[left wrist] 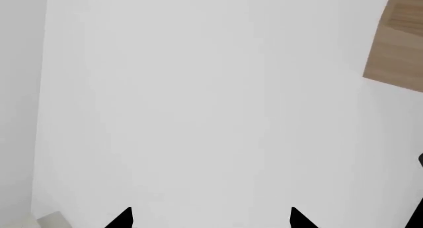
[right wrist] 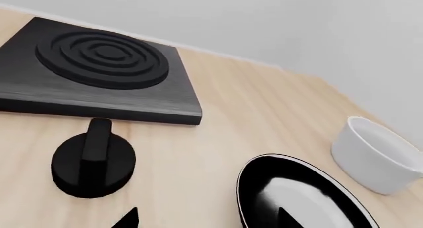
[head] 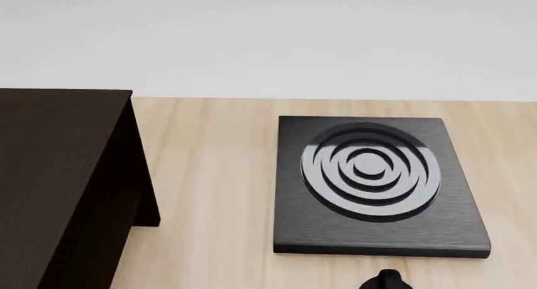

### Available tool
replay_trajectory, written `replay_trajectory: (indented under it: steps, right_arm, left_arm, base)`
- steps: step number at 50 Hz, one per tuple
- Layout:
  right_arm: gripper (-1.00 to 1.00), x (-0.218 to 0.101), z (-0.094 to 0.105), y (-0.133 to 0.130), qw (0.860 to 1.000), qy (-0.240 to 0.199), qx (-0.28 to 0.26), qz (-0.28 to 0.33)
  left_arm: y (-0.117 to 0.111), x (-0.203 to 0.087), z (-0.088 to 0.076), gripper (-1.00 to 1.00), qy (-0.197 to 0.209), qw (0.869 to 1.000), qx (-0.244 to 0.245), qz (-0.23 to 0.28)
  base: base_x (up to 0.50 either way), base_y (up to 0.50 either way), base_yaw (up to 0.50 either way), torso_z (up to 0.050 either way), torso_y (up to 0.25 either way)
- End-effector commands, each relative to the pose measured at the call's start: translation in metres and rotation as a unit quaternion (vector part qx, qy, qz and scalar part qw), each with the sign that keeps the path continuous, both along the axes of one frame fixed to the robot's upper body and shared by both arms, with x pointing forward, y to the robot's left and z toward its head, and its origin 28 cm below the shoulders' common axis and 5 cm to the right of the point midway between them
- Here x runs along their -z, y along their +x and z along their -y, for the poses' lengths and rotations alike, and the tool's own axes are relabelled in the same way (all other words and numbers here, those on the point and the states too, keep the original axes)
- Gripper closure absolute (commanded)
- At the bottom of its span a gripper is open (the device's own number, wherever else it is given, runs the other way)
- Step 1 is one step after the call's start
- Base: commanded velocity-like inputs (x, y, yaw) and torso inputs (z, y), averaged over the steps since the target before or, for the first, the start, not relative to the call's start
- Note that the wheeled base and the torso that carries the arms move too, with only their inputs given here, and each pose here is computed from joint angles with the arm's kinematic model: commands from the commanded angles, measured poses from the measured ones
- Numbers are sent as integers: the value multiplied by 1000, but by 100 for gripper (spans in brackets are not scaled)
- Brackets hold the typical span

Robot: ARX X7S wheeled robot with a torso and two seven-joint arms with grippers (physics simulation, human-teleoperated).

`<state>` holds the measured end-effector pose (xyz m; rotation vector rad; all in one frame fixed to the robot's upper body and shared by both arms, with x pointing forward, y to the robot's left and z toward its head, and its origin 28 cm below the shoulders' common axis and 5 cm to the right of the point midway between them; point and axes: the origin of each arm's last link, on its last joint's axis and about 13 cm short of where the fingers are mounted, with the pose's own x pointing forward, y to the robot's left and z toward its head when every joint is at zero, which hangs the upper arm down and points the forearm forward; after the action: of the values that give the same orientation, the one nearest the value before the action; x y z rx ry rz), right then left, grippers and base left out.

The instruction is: Put the frying pan under the cabinet shelf.

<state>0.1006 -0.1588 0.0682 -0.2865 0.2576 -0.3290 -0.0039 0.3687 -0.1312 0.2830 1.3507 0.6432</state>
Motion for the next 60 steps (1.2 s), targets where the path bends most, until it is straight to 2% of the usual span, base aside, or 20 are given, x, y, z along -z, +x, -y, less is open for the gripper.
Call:
replay_trajectory:
  steps: [1,24,34,40,43,44,60]
  right_arm:
    - [-100,-3,5,-11,1000,-4,19,-12]
    - [-100,4,28,-28,997,-1,73,-35]
    - [-100,5,31,-40,995,-1,85,-46]
    - [-100,7,36,-43,994,28,87,-54]
    - [-100,9,38,-45,994,25,91,-55]
    - [-100,11,39,-47,993,39,91,-59]
    - [-100,11,52,-60,990,50,108,-69]
  left_arm:
    - [0,0,0,-100,0,1000,0,0]
    - [0,0,0,-100,0,1000,0,0]
    - [0,0,0,-100,0,1000,0,0]
    - [0,0,0,-100,0,1000,0,0]
    - [0,0,0,-100,0,1000,0,0]
    - [0,0,0,-100,0,1000,0,0]
    - [0,0,0,-100,0,1000,0,0]
  base:
    - [0,0,0,0,0]
    - [0,0,0,0,0]
    - [0,0,0,0,0]
    - [0,0,0,0,0]
    - [0,0,0,0,0]
    - [0,0,0,0,0]
    - [0,0,0,0,0]
